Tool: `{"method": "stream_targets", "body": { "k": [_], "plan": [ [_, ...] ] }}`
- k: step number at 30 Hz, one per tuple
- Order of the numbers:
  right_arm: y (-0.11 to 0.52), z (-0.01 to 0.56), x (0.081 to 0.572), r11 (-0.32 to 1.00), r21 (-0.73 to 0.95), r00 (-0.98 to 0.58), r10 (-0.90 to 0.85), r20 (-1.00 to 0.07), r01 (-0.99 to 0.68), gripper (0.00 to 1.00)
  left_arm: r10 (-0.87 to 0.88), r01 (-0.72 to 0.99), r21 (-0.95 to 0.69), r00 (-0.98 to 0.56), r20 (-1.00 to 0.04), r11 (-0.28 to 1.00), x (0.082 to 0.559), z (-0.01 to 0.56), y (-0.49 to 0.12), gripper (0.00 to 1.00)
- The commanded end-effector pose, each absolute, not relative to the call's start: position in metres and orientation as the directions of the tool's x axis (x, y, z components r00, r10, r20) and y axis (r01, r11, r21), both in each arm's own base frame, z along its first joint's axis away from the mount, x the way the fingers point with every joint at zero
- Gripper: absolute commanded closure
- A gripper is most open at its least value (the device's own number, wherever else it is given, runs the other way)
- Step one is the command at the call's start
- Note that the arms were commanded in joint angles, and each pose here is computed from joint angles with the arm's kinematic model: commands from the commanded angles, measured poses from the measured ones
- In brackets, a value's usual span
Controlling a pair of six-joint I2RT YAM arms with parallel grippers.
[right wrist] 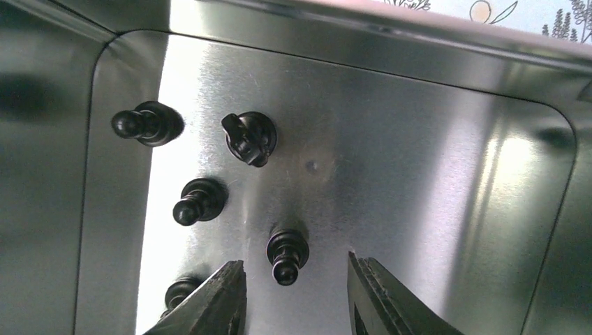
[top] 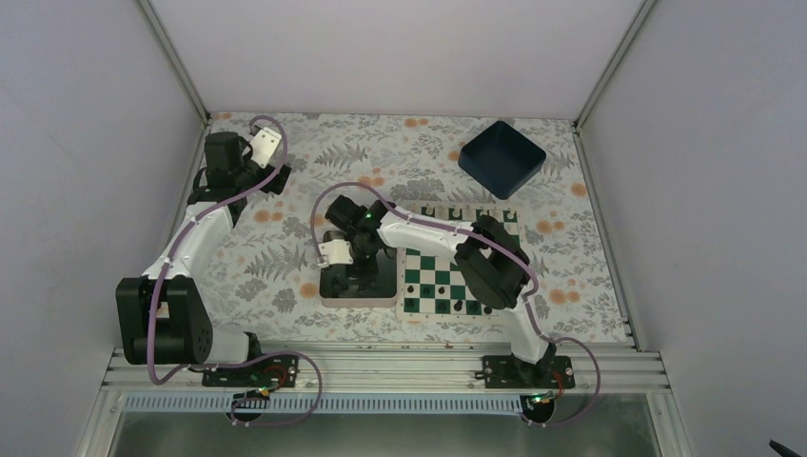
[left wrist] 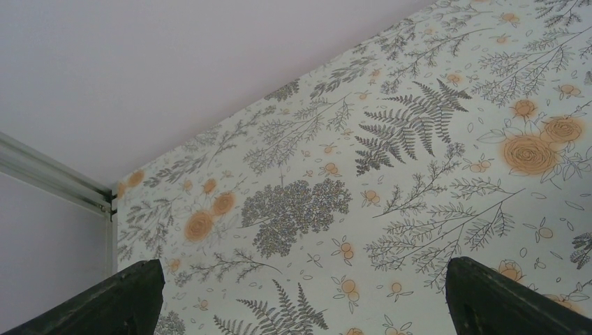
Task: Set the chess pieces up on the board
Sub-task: Pick up the chess piece from the storage box.
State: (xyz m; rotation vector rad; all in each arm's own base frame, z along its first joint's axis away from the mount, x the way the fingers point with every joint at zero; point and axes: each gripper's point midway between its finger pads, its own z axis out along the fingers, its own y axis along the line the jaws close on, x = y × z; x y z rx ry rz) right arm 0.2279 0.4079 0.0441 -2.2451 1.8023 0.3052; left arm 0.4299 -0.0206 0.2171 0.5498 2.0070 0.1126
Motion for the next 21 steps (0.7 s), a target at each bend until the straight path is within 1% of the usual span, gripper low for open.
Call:
{"method": "stream_targets", "body": {
  "k": [1, 4, 11, 13, 18, 21],
  "plan": [
    [0.416, 0.033, 0.224, -0.222, -0.046, 0.224, -0.919, -0.323, -0.974, 0.62, 0.419, 0.329, 0.31, -0.342, -0.842, 0.892, 0.431, 0.233, -0.024, 0.0],
    [0.417, 0.03, 0.224, -0.223, -0.042, 0.225, -0.92, -0.322, -0.974, 0.67, 0.42, 0.329, 0.311, -0.343, -0.841, 0.892, 0.43, 0.232, -0.023, 0.0],
    [0.419, 0.033, 0.223, -0.219, -0.039, 0.22, -0.918, -0.331, -0.975, 0.9, 0.421, 0.334, 0.31, -0.34, -0.841, 0.89, 0.43, 0.232, -0.025, 0.0],
    [0.42, 0.039, 0.223, -0.218, -0.045, 0.22, -0.914, -0.341, -0.975, 0.94, 0.42, 0.333, 0.309, -0.341, -0.841, 0.891, 0.43, 0.233, -0.024, 0.0],
    [0.417, 0.065, 0.223, -0.206, -0.079, 0.221, -0.903, -0.368, -0.975, 0.96, 0.42, 0.331, 0.311, -0.34, -0.841, 0.891, 0.43, 0.234, -0.024, 0.0],
    [0.402, 0.083, 0.229, -0.167, -0.102, 0.193, -0.906, -0.375, -0.981, 0.96, 0.42, 0.328, 0.313, -0.339, -0.842, 0.892, 0.43, 0.235, -0.024, 0.0]
  ]
}}
